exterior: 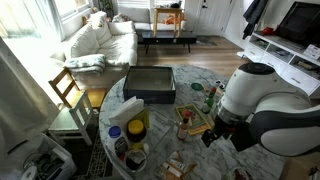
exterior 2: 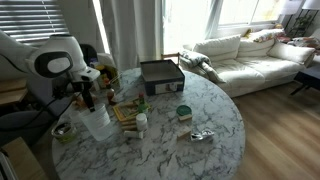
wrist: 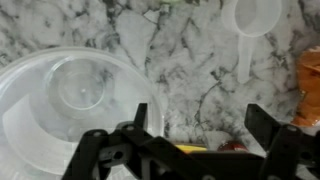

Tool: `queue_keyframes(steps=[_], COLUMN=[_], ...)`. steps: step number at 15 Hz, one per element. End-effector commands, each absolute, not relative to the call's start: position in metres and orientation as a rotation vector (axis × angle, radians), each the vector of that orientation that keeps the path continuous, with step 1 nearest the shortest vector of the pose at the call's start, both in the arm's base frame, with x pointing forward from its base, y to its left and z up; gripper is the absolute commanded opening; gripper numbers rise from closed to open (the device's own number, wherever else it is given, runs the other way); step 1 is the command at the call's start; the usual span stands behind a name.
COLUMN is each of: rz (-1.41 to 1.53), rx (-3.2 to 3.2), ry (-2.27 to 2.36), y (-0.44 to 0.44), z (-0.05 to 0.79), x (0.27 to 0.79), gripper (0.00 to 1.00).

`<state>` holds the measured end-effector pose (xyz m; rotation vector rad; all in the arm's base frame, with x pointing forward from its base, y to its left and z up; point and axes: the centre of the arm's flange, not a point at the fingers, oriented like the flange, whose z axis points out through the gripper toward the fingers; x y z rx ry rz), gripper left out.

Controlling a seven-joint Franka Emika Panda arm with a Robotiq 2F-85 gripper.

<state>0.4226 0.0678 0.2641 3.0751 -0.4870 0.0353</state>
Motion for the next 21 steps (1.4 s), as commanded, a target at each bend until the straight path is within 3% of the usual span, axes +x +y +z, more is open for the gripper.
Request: queue_keyframes(steps=[1, 21], rz=[0.015, 0.065], rx=[3.159, 3.397], ry=[-0.548, -1.249], y=[0.076, 0.065], z=[0.255, 0.283], x=[0.424, 0.454], gripper=[1.00, 1.00])
